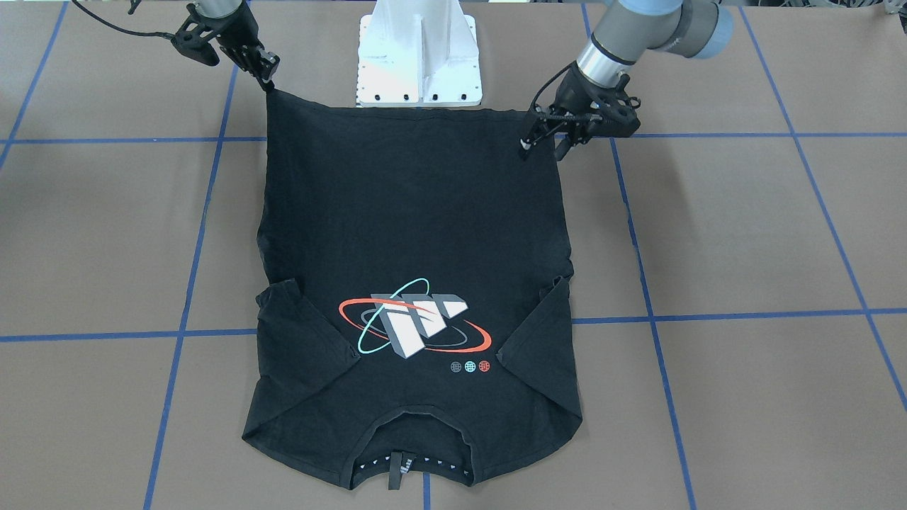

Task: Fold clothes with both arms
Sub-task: 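Move the left gripper down to the other hem corner, then grasp both hem corners nearest the robot with both grippers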

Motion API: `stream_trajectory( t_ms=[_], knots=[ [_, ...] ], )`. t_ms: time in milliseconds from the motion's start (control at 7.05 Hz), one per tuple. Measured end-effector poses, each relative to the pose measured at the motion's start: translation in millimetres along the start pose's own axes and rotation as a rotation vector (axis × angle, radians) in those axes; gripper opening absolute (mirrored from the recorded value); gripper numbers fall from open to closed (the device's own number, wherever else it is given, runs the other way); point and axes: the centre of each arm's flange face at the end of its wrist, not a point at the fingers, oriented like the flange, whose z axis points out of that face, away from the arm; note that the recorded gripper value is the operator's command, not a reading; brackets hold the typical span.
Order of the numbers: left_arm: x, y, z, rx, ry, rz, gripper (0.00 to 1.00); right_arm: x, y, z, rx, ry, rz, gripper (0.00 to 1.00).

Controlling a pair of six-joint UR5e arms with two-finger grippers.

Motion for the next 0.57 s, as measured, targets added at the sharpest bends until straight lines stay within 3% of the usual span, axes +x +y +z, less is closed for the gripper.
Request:
stream_trajectory(
  t_ms=[568],
  knots=[
    [-52, 102, 19, -0.019, -0.095, -0.235, 0.71, 0, -2, -1, 0.007, -0.004, 0.001, 0.0]
  ],
)
